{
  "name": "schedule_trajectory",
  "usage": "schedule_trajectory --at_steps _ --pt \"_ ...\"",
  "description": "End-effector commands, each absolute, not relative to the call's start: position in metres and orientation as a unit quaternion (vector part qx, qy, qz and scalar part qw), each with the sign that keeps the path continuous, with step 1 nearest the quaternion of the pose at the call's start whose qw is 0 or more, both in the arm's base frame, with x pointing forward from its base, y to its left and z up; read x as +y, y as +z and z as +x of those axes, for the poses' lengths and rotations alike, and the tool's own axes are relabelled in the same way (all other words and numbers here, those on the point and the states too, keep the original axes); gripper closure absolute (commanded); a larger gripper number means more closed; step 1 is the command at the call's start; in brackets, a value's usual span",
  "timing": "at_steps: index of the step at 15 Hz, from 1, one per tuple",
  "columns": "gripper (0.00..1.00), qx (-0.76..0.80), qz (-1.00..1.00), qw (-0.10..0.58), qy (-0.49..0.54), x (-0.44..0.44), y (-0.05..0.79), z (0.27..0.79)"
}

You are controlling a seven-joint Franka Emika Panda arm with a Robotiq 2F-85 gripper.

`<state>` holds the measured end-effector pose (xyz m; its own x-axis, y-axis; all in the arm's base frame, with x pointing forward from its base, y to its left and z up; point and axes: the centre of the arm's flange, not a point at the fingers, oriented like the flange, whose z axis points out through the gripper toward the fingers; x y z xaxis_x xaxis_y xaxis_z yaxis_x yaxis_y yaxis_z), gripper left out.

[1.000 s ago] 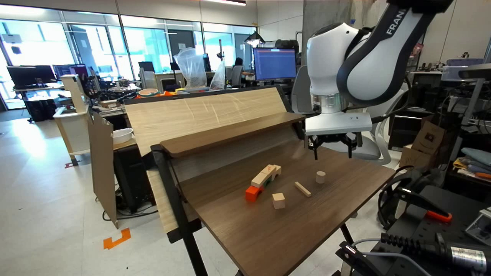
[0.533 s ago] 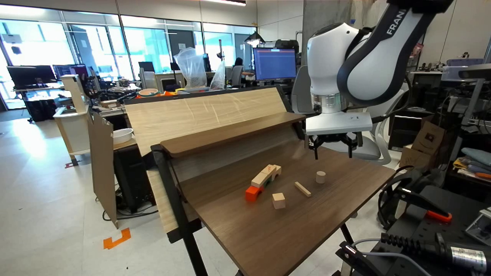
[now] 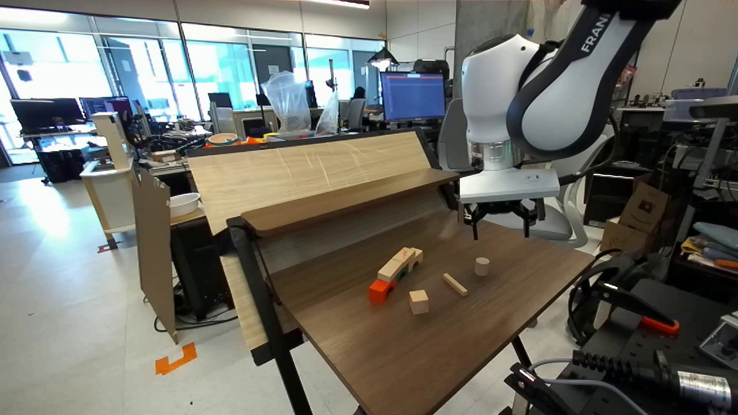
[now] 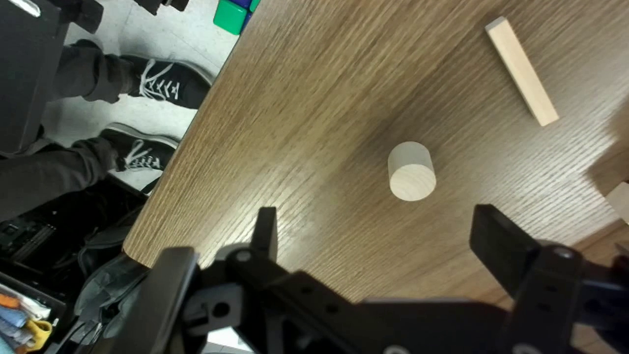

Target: Pick the block and stack it on the other blocks

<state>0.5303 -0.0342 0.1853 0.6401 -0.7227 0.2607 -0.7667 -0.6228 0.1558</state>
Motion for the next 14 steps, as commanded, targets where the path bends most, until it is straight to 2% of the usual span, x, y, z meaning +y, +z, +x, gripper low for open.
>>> schedule_trajectory --at_steps 1,14 --pt "0.0 -0.415 0.897 0.127 0.087 -0.0342 0.1853 0.5303" --pt "0.0 -0.426 0.891 0.116 0.106 -0.0321 0.1799 0.5313"
